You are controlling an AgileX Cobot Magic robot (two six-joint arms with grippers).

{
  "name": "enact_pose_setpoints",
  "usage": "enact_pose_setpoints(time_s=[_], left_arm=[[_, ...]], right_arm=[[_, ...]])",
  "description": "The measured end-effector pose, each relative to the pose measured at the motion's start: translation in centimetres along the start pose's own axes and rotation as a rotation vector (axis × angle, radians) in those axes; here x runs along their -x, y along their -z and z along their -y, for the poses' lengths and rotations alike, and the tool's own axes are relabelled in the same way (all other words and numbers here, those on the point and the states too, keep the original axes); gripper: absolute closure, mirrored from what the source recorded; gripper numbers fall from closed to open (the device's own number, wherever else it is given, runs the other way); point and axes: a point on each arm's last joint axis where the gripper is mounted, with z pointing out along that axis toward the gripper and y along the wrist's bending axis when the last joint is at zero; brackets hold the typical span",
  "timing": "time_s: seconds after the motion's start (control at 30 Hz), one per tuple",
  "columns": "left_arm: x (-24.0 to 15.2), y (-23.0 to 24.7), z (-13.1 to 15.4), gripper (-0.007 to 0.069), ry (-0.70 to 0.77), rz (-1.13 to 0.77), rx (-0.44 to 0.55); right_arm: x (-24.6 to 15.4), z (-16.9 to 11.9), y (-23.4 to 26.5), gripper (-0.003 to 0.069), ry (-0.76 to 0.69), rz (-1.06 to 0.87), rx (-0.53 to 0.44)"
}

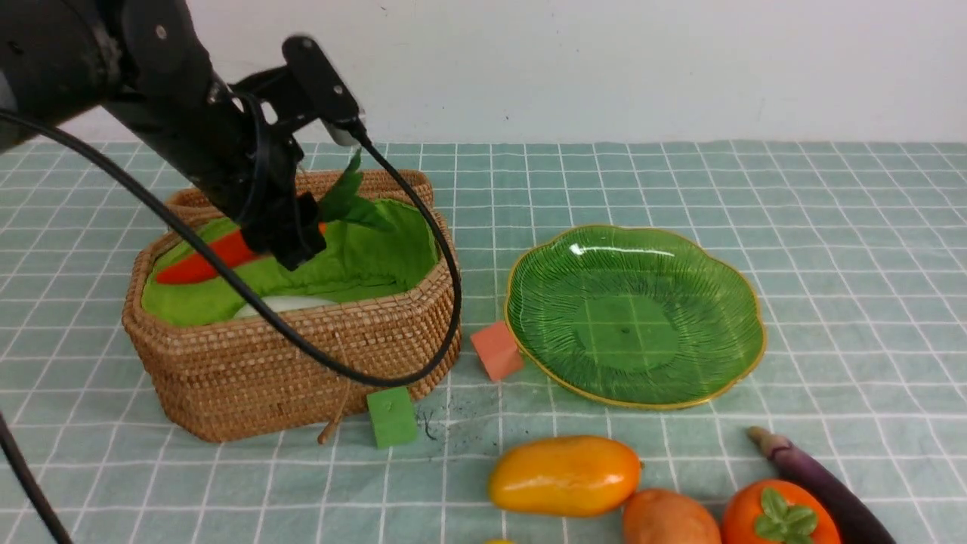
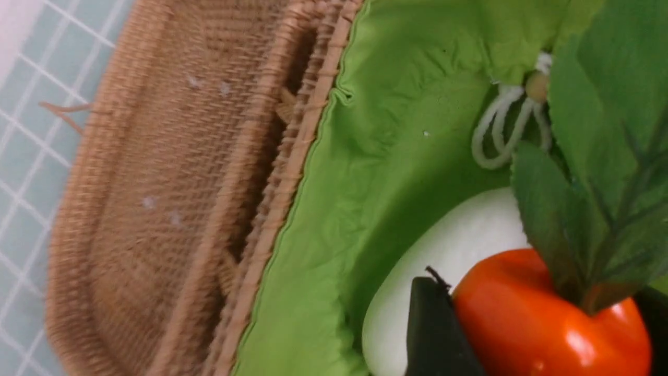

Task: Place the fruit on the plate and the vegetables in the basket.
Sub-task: Use the left arm to grab a carrot and put it into the left basket, then use the right arm to grab a potato and put it into the left basket

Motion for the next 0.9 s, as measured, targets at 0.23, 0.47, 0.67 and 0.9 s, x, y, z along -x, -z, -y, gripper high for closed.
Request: enact_pose_setpoints(time_s=[0.23,0.47,0.67,0.9], left_arm=[[-0.2,-0.8,0.5,0.0031,0.046,-0.016,-0.052],[-0.3,4.2,1.1,-0.0020,0.108,-0.032,-0.077],[-1.5,14.4,2.7,0.0104,0.180,-0.008,-0.003],[-5.1,26.4,6.0,0.0322,0.471,0.166,0.203]], right_arm=[[0.0,0.0,0.0,0.0419,0.000,0.000,0.000],[0.0,0.0,0.0,0.0419,0.000,0.000,0.000],[0.0,0.0,0.0,0.0419,0.000,0.000,0.000],[0.0,0.0,0.0,0.0419,0.000,0.000,0.000]])
